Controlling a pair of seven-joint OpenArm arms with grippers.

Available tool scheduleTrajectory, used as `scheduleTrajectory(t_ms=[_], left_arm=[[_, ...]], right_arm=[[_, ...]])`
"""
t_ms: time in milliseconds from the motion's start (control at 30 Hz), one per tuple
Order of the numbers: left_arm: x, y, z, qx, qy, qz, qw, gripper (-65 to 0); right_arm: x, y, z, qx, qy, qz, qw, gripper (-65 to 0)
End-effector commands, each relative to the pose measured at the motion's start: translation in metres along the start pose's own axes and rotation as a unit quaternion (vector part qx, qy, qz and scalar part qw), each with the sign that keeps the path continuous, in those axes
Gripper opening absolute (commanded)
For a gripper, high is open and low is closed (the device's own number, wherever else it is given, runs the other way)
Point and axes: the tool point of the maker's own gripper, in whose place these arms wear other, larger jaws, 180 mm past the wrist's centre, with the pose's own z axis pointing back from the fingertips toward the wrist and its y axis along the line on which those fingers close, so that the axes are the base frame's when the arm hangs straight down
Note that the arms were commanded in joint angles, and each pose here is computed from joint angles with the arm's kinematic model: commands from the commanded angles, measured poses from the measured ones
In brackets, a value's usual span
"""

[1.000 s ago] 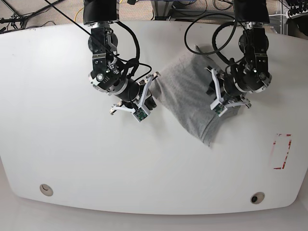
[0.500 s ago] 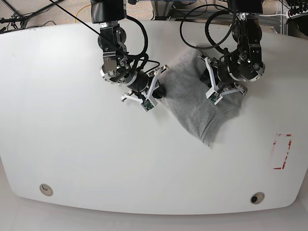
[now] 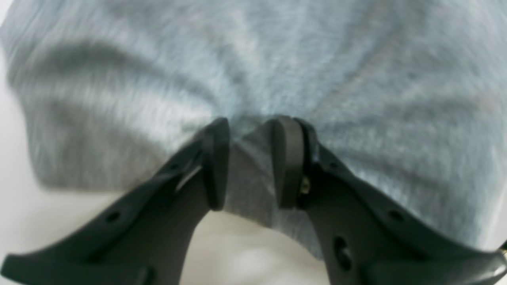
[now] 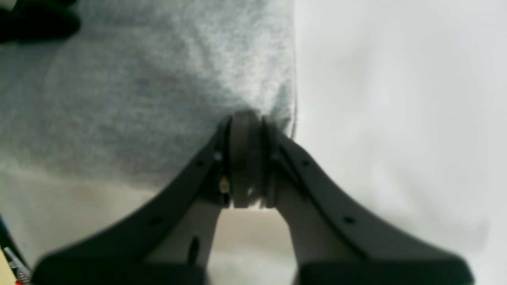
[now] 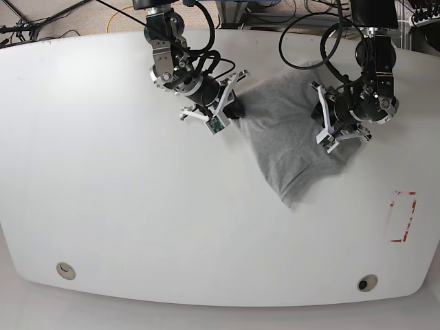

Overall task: Fold the T-shirt properly
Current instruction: 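Release the right gripper and regrasp the bundle with the left gripper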

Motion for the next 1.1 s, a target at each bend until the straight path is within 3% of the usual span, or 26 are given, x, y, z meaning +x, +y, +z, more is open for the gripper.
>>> scheduleTrajectory(t_ms=[0,367,567,767,867,967,1067], left_arm=[[0.008,0.021,0.009,0.029,-0.004,-0.014,0.999,-47.2],[0.037,0.052,0.012,0.052,-0.024,-0.016,0.998,-47.2],[0.065,0.062,0.029,0.077,-0.057,-0.035,0.995,-47.2],[0.083,0.061,0.044,0.093,-0.085,-0.052,0.991,-47.1],[0.089,0.054,0.042,0.088,-0.096,-0.047,0.99,-46.9],[0.091,0.052,0.042,0.087,-0.107,-0.028,0.99,-46.8],[0.092,0.049,0.038,0.091,-0.117,0.024,0.989,-46.5]], right_arm=[[0.005,0.009,0.004,0.0,-0.001,0.011,0.9999,-59.9],[0.008,0.07,-0.007,0.064,0.002,0.047,0.9969,-59.9],[0.018,0.079,-0.006,0.063,-0.007,0.053,0.9966,-59.9],[0.043,0.074,0.007,0.05,-0.022,0.071,0.996,-59.9],[0.058,0.051,0.02,0.02,-0.041,0.069,0.9965,-59.9],[0.069,0.028,0.032,-0.012,-0.051,0.066,0.9964,-59.9],[0.078,0.006,0.041,-0.041,-0.055,0.067,0.9954,-59.9]])
